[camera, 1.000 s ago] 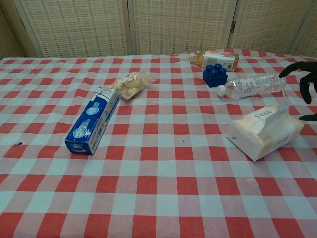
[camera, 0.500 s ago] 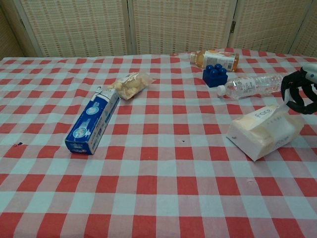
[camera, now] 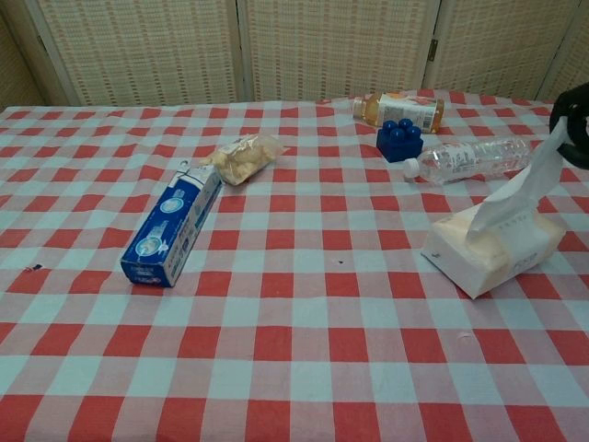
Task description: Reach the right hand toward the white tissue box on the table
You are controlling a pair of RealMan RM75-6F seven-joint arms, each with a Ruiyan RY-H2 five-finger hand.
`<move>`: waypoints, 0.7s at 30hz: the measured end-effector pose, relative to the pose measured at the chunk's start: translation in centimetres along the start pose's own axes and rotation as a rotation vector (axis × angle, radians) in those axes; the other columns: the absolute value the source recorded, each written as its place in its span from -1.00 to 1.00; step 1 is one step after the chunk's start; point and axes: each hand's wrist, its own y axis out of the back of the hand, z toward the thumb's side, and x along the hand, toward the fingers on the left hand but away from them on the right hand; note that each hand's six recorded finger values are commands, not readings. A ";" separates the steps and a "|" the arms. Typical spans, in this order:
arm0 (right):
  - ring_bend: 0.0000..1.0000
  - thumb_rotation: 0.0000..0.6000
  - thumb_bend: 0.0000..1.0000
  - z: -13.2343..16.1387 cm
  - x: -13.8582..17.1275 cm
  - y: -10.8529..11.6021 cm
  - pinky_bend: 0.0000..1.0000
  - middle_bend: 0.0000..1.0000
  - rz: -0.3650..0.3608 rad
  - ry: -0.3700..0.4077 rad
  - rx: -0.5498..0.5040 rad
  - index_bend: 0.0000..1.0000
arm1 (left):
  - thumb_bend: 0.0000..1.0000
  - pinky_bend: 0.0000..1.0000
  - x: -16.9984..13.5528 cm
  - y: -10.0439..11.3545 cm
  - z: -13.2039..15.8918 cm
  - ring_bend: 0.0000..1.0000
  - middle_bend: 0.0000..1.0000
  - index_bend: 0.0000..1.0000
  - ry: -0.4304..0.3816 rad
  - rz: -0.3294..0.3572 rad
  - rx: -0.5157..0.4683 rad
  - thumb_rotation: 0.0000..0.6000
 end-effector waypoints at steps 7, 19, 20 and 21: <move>0.46 1.00 0.31 -2.5 3.2 6.3 0.87 0.39 -0.159 -0.069 0.009 0.43 | 0.05 0.19 0.0 0.0 0.1 -0.18 -0.03 -0.08 -0.003 -0.001 0.004 1.00; 0.46 1.00 0.31 -7.5 10.1 5.6 0.87 0.39 -0.135 -0.234 0.076 0.49 | 0.05 0.19 0.0 -0.5 0.3 -0.18 -0.03 -0.08 -0.005 -0.021 0.018 1.00; 0.46 1.00 0.31 -7.7 10.2 5.6 0.87 0.39 -0.137 -0.243 0.071 0.49 | 0.05 0.19 0.0 -0.5 0.3 -0.18 -0.03 -0.08 -0.005 -0.022 0.018 1.00; 0.46 1.00 0.31 -7.9 10.2 5.6 0.87 0.39 -0.141 -0.253 0.065 0.47 | 0.05 0.19 0.0 -0.5 0.3 -0.18 -0.03 -0.08 -0.004 -0.022 0.018 1.00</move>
